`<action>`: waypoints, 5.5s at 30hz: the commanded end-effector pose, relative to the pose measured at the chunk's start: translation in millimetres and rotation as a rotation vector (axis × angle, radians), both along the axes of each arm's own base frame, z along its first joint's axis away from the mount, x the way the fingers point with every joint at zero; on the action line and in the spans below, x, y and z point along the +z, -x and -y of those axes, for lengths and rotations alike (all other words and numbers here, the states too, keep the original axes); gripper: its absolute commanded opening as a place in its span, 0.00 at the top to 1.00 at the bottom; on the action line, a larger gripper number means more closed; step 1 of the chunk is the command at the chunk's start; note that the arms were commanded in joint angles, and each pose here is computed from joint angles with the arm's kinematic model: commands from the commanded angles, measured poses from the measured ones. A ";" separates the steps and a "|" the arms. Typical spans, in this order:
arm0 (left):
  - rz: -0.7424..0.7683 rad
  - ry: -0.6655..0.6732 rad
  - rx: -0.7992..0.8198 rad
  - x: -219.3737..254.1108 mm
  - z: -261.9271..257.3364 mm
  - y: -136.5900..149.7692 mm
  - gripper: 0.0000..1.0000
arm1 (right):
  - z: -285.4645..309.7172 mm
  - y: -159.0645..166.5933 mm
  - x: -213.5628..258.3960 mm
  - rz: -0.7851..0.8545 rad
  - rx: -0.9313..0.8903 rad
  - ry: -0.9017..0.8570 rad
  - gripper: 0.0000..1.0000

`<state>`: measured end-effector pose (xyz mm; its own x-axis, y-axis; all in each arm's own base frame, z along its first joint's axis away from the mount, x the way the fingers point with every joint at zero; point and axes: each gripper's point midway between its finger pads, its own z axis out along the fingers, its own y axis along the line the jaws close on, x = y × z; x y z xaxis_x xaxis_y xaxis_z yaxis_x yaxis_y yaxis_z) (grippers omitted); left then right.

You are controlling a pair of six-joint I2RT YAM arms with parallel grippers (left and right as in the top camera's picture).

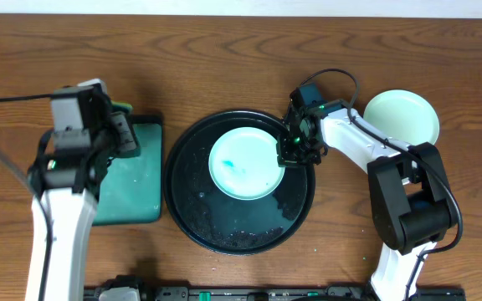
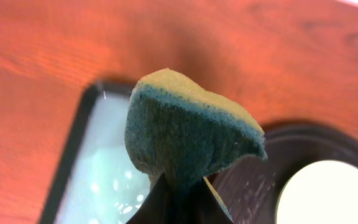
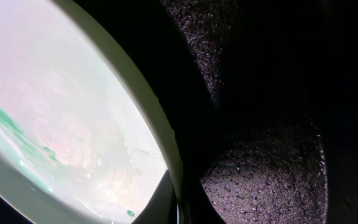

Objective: Clean dirty plates on tray and stack at the side
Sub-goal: 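Grasp the green sponge from the soapy tray with the left gripper, then carry the sponge with the left gripper onto the green plate, then scrub the green plate with the sponge while the right gripper holds it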

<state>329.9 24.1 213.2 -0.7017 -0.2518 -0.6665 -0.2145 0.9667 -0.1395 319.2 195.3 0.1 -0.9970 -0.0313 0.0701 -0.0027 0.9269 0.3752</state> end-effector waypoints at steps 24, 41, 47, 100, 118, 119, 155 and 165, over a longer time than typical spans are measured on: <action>0.183 -0.092 -0.067 57.5 1.2 16.4 0.93 | -7.8 26.5 -28.6 -0.094 0.051 0.013 0.99; 0.144 -0.117 -0.025 48.6 -7.7 15.4 0.93 | -7.8 26.3 -28.6 -0.093 0.050 0.013 0.99; -0.096 -0.021 0.138 -12.5 -17.4 18.2 0.93 | -7.8 26.4 -28.6 -0.093 0.050 0.013 0.99; -0.827 0.308 -0.370 -215.0 215.5 63.4 0.93 | -61.8 56.5 -26.3 -0.089 0.159 -0.021 0.99; -0.654 0.155 -0.269 -222.1 203.2 25.2 0.93 | -59.1 61.2 -26.3 -0.110 0.157 -0.010 0.99; -0.629 0.112 -0.227 -223.1 188.1 16.2 0.93 | -58.9 61.4 -26.3 -0.111 0.157 -0.009 0.99; -1.042 0.293 -0.350 -207.8 182.7 107.1 0.93 | -53.3 64.3 -26.8 -0.130 0.151 0.010 0.99; -0.961 0.362 -0.526 -204.2 234.8 107.0 0.93 | -52.2 66.0 -26.7 -0.137 0.150 0.014 0.99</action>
<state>247.4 -175.6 12.8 -0.9822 0.0660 0.1756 0.0158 0.9619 -0.2730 267.8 269.2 -0.2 -0.9701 -0.1979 0.1404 -0.1115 0.8776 0.4662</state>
